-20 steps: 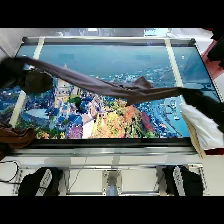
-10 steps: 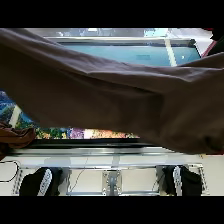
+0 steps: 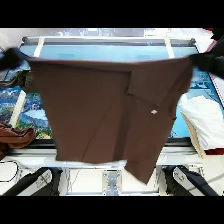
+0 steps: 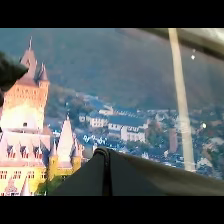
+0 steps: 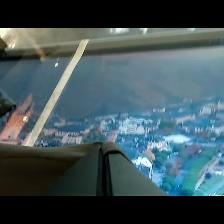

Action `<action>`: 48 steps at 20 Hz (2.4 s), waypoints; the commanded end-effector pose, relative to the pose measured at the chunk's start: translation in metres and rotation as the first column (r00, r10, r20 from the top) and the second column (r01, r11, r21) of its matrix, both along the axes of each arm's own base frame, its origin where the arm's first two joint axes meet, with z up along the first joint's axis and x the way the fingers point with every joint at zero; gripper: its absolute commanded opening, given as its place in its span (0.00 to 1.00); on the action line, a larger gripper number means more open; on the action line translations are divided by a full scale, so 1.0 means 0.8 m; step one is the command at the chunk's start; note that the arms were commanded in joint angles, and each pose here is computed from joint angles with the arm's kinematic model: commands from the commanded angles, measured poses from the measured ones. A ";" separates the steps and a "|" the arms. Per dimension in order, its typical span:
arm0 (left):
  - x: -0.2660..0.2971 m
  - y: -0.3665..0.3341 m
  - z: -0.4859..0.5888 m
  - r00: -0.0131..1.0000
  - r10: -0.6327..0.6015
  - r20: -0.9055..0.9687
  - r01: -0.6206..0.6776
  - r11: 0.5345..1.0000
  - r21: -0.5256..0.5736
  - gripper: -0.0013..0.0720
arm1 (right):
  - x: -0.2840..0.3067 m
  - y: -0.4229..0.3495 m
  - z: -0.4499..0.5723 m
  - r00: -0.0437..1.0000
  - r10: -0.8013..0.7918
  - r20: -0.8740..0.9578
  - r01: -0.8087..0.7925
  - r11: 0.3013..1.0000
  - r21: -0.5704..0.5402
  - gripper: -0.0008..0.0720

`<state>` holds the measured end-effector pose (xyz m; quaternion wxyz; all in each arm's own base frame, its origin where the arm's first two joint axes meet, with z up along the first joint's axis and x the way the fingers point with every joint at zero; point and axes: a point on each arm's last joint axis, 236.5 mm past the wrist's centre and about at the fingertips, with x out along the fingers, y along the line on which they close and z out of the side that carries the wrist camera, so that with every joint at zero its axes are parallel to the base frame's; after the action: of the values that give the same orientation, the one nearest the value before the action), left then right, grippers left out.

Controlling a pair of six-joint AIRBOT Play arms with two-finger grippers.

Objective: Fold the shirts.

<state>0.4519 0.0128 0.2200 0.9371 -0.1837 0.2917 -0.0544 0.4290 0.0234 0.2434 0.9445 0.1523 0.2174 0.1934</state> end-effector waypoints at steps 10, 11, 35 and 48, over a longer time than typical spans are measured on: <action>0.165 -0.004 -0.217 0.992 0.128 -0.009 -0.128 0.991 0.038 0.04 | 0.166 0.014 -0.288 0.968 -0.196 -0.154 0.176 0.975 -0.138 0.04; 0.163 -0.006 -0.213 0.994 0.112 -0.010 -0.111 0.992 0.055 0.04 | 0.162 0.014 -0.283 0.971 -0.179 -0.156 0.156 0.977 -0.146 0.04; 0.003 -0.015 -0.361 0.801 -0.042 -0.597 0.183 0.967 0.177 0.04 | -0.049 0.002 -0.434 0.706 -0.002 -0.708 -0.210 0.954 -0.212 0.05; -0.031 -0.043 -0.216 0.834 -0.149 -0.532 0.259 0.956 0.139 0.64 | -0.061 -0.064 -0.236 0.805 -0.191 -0.561 -0.119 0.875 -0.469 0.43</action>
<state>0.4442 -0.0172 -0.0032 0.8126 -0.0861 0.5744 -0.0490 0.4052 -0.0003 0.0073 0.8361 0.0129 0.5377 0.1078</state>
